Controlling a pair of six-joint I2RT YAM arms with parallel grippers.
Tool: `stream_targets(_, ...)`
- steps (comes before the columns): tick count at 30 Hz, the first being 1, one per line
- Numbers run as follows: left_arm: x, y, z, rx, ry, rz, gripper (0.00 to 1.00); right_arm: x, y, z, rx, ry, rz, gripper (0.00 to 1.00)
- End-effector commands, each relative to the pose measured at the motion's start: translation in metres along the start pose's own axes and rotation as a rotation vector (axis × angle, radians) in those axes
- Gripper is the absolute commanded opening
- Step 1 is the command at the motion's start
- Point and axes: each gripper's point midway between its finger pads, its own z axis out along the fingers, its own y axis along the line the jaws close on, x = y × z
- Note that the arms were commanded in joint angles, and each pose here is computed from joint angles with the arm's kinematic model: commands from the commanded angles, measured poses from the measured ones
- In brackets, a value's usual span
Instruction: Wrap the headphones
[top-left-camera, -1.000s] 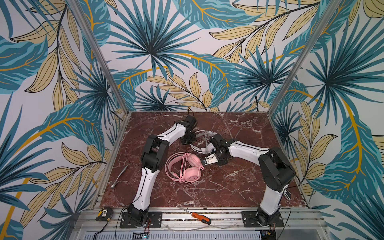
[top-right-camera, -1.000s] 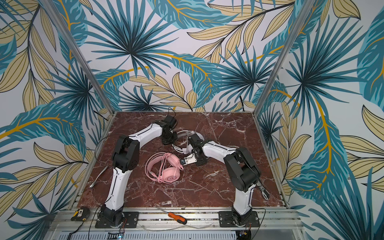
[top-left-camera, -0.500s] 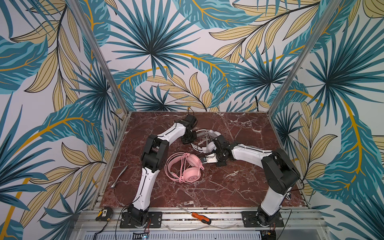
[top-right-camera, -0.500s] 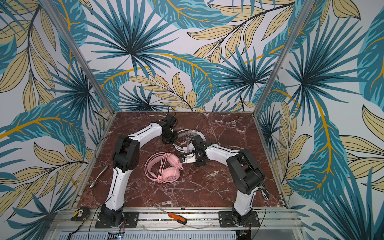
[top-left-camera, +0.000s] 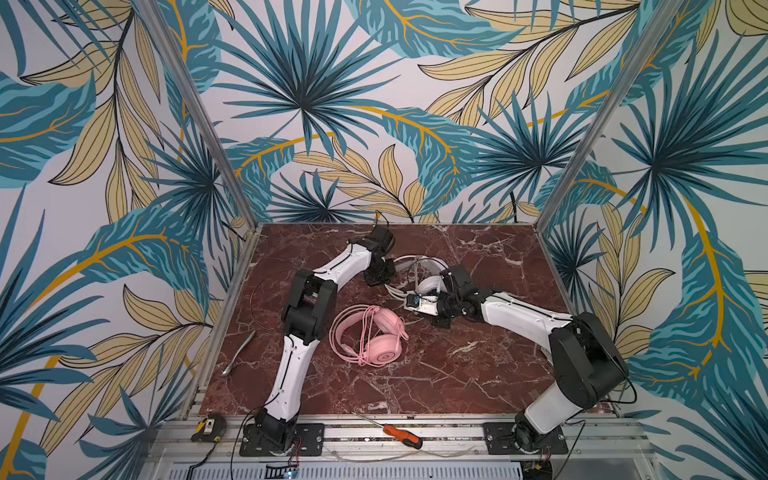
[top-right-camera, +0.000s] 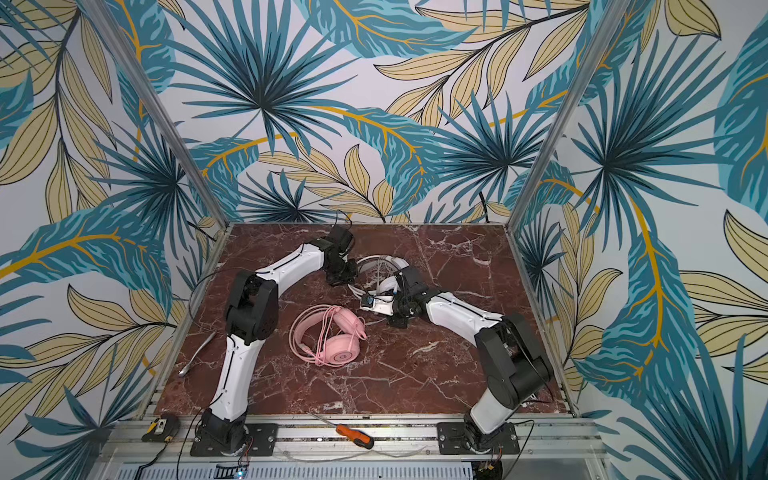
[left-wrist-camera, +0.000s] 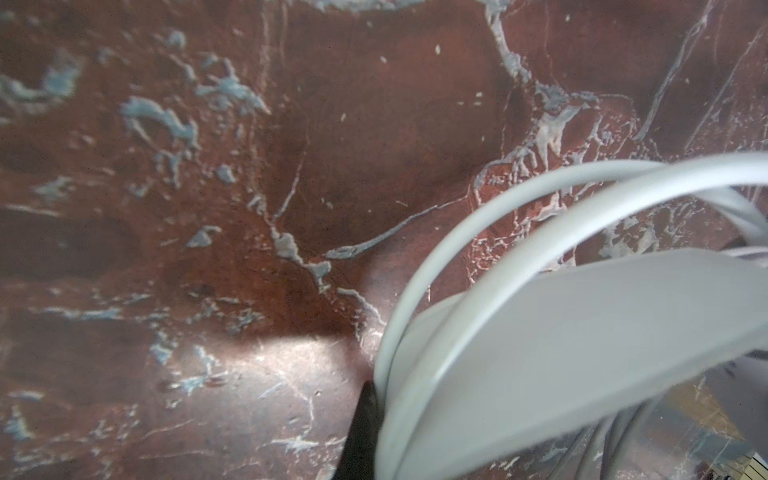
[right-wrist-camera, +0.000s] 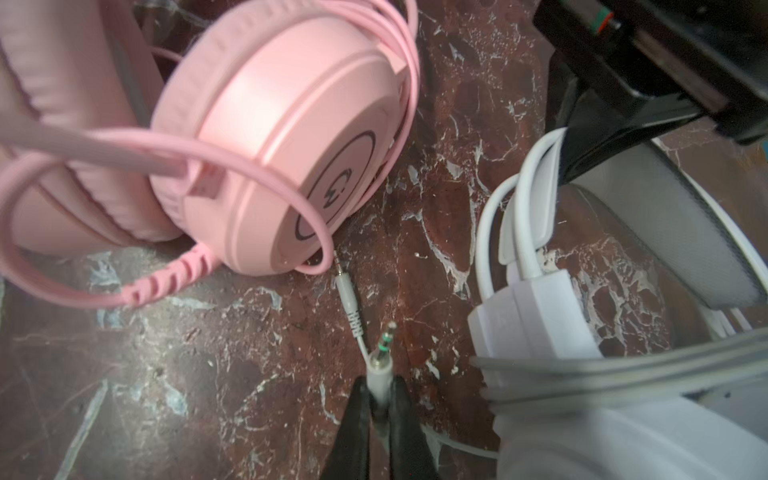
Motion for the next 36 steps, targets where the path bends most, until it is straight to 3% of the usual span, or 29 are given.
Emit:
stream_targets(1, -0.011, -0.019, -0.009, 0.069, -0.030, 0.004, 0.00, -0.028, -0.006, -0.010, 0.018, -0.140, 0.070, 0.00)
stream_targets(12, -0.007, -0.012, -0.001, 0.031, -0.027, 0.008, 0.00, -0.049, -0.023, -0.039, 0.057, -0.278, 0.149, 0.00)
stream_targets(23, -0.006, -0.009, 0.009, 0.012, -0.022, 0.000, 0.00, -0.074, -0.003, -0.071, -0.085, -0.389, 0.161, 0.00)
stream_targets(36, -0.019, -0.007, 0.015, 0.002, -0.049, -0.038, 0.00, -0.062, 0.008, -0.101, -0.005, -0.386, 0.207, 0.00)
